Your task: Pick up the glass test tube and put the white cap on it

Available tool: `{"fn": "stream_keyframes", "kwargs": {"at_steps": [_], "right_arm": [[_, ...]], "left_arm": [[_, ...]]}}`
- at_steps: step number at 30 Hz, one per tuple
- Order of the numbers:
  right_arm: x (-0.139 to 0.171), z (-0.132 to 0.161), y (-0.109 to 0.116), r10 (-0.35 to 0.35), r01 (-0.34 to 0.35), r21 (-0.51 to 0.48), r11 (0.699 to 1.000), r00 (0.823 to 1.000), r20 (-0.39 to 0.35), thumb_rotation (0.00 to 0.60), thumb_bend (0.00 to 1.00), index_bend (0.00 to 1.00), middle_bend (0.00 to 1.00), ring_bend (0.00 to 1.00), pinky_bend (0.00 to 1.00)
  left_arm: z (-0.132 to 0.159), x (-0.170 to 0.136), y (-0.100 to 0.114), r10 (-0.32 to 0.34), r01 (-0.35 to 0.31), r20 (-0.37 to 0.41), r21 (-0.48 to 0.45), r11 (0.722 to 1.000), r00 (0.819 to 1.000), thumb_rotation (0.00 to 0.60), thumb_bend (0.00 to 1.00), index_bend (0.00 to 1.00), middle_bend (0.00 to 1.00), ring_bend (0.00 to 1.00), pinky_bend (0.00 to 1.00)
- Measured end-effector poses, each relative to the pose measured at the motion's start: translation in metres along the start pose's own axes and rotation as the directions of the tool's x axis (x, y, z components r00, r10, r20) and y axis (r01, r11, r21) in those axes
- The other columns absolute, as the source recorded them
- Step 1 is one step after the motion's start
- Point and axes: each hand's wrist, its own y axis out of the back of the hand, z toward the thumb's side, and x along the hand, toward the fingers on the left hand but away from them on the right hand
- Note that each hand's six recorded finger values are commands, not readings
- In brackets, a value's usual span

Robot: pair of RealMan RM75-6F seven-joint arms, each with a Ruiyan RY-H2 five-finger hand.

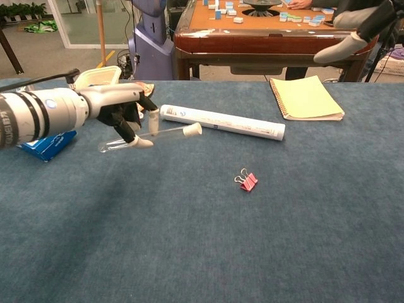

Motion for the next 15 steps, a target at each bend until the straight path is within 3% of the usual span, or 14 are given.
{"fn": "stream_keyframes", "kwargs": {"at_steps": [15], "right_arm": [[0.013, -0.021, 0.000, 0.006, -0.006, 0.006, 1.000, 0.999, 0.043, 0.600, 0.10, 0.14, 1.00, 1.00, 1.00]], "left_arm": [[0.017, 0.034, -0.030, 0.022, -0.002, -0.107, 0.183, 0.983, 0.994, 0.600, 0.26, 0.65, 1.00, 1.00, 1.00]]}}
